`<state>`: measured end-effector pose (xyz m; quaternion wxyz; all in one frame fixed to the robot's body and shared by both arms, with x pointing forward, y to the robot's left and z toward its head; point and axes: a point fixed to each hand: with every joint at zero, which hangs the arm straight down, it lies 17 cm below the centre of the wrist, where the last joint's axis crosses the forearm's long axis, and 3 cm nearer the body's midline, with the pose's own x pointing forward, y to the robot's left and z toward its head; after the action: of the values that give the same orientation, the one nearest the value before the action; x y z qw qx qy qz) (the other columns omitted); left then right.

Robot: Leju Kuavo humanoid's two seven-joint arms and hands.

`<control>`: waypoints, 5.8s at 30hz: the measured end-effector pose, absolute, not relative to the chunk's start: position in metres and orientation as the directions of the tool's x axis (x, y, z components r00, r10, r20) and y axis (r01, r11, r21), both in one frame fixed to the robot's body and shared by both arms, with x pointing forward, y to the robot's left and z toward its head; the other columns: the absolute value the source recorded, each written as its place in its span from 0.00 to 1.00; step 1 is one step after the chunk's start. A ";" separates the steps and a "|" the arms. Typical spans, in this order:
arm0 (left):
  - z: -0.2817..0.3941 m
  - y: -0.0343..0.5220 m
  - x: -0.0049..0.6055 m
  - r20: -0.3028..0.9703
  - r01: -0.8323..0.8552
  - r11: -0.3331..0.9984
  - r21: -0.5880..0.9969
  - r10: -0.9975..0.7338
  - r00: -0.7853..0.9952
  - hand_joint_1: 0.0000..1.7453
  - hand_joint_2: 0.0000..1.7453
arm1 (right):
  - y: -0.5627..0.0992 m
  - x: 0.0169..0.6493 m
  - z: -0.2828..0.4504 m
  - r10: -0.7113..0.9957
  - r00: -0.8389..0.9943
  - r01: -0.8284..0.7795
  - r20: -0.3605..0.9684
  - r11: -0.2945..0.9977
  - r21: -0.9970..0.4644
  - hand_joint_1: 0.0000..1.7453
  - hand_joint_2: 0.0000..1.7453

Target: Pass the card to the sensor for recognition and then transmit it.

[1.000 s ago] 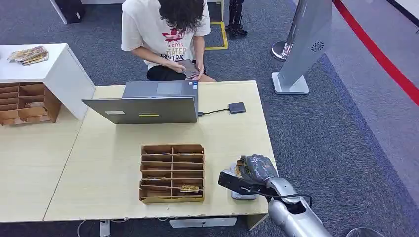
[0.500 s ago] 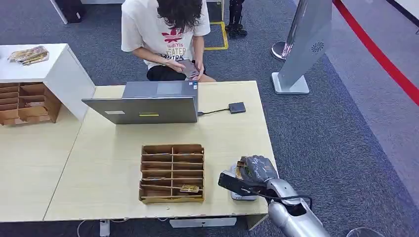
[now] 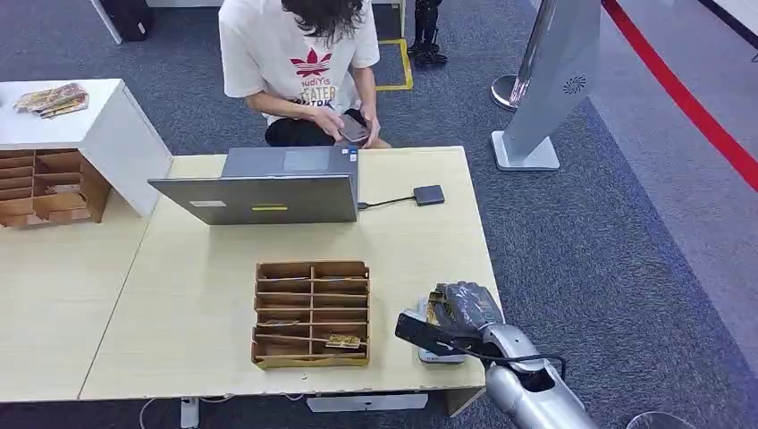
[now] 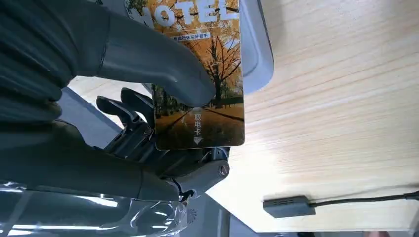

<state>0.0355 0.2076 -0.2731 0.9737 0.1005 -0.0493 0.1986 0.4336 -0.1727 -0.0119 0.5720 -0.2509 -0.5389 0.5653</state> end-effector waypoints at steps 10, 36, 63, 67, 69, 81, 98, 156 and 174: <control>-0.272 0.212 0.035 0.157 -0.482 0.855 0.190 0.458 0.875 0.00 0.00 | -0.170 0.428 0.017 0.881 -0.225 -0.238 0.416 0.364 -0.900 1.00 1.00; -0.268 0.206 0.047 0.200 -0.587 0.785 0.198 0.554 0.808 0.00 0.00 | -0.178 0.401 0.191 0.697 -0.374 0.320 0.612 0.716 -0.620 1.00 1.00; -0.265 0.196 0.069 0.239 -0.344 0.927 0.148 0.304 0.922 0.00 0.00 | -0.097 0.531 0.300 0.808 -0.461 0.378 0.366 0.552 -0.743 1.00 1.00; -0.265 0.194 0.072 0.246 -0.323 0.935 0.145 0.282 0.927 0.00 0.00 | -0.103 0.553 0.299 0.854 -0.418 0.399 0.309 0.478 -0.782 1.00 1.00; -0.265 0.193 0.073 0.246 -0.315 0.938 0.143 0.274 0.929 0.00 0.00 | -0.108 0.560 0.298 0.875 -0.392 0.412 0.285 0.443 -0.796 1.00 1.00; -0.265 0.192 0.070 0.248 -0.285 0.947 0.145 0.244 0.938 0.00 0.00 | -0.130 0.594 0.295 0.955 -0.263 0.449 0.137 0.247 -0.859 1.00 1.00; -0.266 0.187 0.064 0.227 -0.265 0.954 0.138 0.230 0.946 0.00 0.00 | -0.124 0.600 0.290 0.968 -0.248 0.450 0.037 0.150 -0.880 1.00 1.00; -0.233 0.184 0.040 0.194 -0.516 0.841 0.162 0.485 0.853 0.00 0.00 | -0.030 0.378 0.234 0.365 -0.543 -0.071 0.756 0.878 -0.474 0.94 1.00; -0.222 0.152 0.065 0.263 -0.251 0.964 0.082 0.222 0.939 0.00 0.00 | -0.020 0.360 0.220 0.340 -0.544 -0.151 0.767 0.860 -0.488 0.08 1.00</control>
<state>0.0646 0.1523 -0.2217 0.9829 0.0572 -0.1266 0.1205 0.3603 -0.0203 0.2201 0.4742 -0.0561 -0.8396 0.2588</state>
